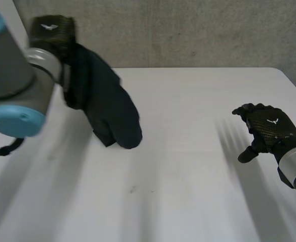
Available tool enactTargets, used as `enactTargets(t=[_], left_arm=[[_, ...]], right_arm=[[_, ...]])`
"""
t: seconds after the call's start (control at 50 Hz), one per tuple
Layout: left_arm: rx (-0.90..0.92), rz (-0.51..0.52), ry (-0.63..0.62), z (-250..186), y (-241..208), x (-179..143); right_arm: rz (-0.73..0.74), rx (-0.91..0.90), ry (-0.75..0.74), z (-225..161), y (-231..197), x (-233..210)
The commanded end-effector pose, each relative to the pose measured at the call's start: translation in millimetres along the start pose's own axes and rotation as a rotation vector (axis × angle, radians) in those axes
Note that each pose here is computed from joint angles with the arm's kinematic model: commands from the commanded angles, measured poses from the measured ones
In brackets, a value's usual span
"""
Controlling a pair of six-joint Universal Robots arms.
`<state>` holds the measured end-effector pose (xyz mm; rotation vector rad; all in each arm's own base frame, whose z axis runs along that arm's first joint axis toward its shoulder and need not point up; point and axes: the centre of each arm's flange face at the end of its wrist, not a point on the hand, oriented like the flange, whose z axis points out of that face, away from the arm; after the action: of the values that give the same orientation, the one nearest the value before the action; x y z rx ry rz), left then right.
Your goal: Fold the shorts.
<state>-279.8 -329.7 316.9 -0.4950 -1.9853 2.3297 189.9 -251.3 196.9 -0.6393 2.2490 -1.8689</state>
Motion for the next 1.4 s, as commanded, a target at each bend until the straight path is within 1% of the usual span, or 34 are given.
enactTargets(t=[0.02, 0.04, 0.06, 0.08, 0.1, 0.14, 0.16, 0.2, 0.22, 0.26, 0.28, 0.34, 0.4, 0.42, 0.48, 0.5, 0.56, 0.6, 0.64, 0.7, 0.74, 0.82, 0.9, 0.94, 1.0, 1.06, 1.1, 1.22, 1.34, 1.4], left_arm=[[0.015, -0.017, 0.355, -41.9, 21.8, 126.3], [0.009, -0.016, 0.389, -48.2, 25.2, 137.7], [0.000, -0.013, 0.456, -62.8, 30.2, 158.8], [-0.010, -0.011, 0.486, -70.0, 34.0, 167.5], [-0.034, -0.003, 0.569, -91.5, 42.2, 188.5], [-0.045, 0.001, 0.620, -104.5, 45.2, 199.3], [-0.056, 0.008, 0.689, -123.0, 47.4, 212.2], [-0.053, 0.017, 0.765, -144.3, 45.3, 224.6], [-0.043, 0.037, 0.844, -166.3, 43.8, 235.2], [-0.039, 0.051, 0.855, -170.1, 44.0, 236.2], [-0.029, 0.076, 0.852, -171.2, 42.1, 234.0], [0.000, 0.107, 0.823, -168.6, 31.4, 227.3], [0.019, 0.148, 0.729, -153.2, 19.8, 207.5], [0.021, 0.157, 0.676, -145.7, 14.6, 196.0], [0.042, 0.151, 0.606, -138.9, -2.2, 177.0], [0.054, 0.141, 0.575, -137.7, -11.6, 167.4], [0.061, 0.133, 0.535, -136.3, -20.6, 153.8], [0.069, 0.136, 0.508, -135.3, -27.0, 141.2], [0.071, 0.135, 0.486, -133.1, -29.9, 131.5], [0.062, 0.142, 0.444, -125.0, -26.8, 114.0], [0.040, 0.148, 0.407, -112.7, -19.4, 101.7], [-0.007, 0.158, 0.340, -88.4, -3.2, 82.7], [-0.101, 0.181, 0.330, -67.6, 35.8, 83.2], [-0.127, 0.184, 0.330, -61.0, 47.8, 85.0], [-0.168, 0.185, 0.312, -47.2, 68.3, 82.2], [-0.205, 0.163, 0.303, -38.3, 84.1, 75.6], [-0.214, 0.146, 0.302, -36.9, 87.2, 74.1], [-0.238, 0.040, 0.334, -33.8, 94.3, 68.9], [-0.231, 0.012, 0.388, -30.9, 96.5, 67.8], [-0.233, 0.004, 0.414, -25.1, 103.8, 66.5]], right_arm=[[0.004, -0.004, 0.011, 0.4, 1.5, 2.2], [0.004, -0.004, 0.014, 0.8, 1.8, 2.8], [0.004, -0.001, 0.023, 1.3, 2.0, 4.3], [0.003, 0.000, 0.024, 1.4, 2.2, 4.4], [0.003, 0.002, 0.027, 1.5, 2.2, 4.6], [0.002, 0.009, 0.033, 1.8, 2.1, 5.4], [0.003, 0.011, 0.035, 2.1, 1.8, 5.7], [0.004, 0.015, 0.039, 2.2, 1.2, 6.1], [0.010, 0.014, 0.043, 2.1, 1.3, 6.6], [0.019, 0.016, 0.046, 2.4, 1.0, 7.3], [0.027, 0.016, 0.046, 2.5, 0.7, 7.4], [0.028, 0.018, 0.048, 2.4, -0.4, 8.1], [0.025, 0.024, 0.050, 2.5, -2.1, 8.5], [0.022, 0.029, 0.051, 2.5, -3.9, 8.9], [0.017, 0.038, 0.056, 2.5, -7.4, 9.9], [0.011, 0.054, 0.058, 2.1, -12.2, 10.8], [-0.003, 0.098, 0.064, -1.6, -26.3, 12.9], [-0.026, 0.143, 0.068, -9.3, -43.0, 13.8], [-0.043, 0.152, 0.060, -16.4, -53.1, 12.4], [-0.059, 0.113, 0.014, -31.5, -67.0, 7.4], [-0.046, 0.071, -0.033, -39.0, -73.4, 3.2], [-0.004, 0.013, -0.078, -48.5, -84.5, -1.4], [0.053, 0.015, -0.094, -46.9, -94.0, -3.5], [0.071, 0.021, -0.114, -42.1, -97.3, -7.9], [0.088, -0.025, -0.165, -26.5, -93.0, -26.1], [0.071, -0.081, -0.151, -10.6, -85.2, -42.3], [0.057, -0.122, -0.130, -3.2, -77.9, -49.6], [0.008, -0.229, -0.083, 23.3, -55.4, -72.8], [-0.064, -0.265, -0.072, 53.7, -38.0, -80.7], [-0.092, -0.265, -0.061, 58.6, -37.0, -80.5]])
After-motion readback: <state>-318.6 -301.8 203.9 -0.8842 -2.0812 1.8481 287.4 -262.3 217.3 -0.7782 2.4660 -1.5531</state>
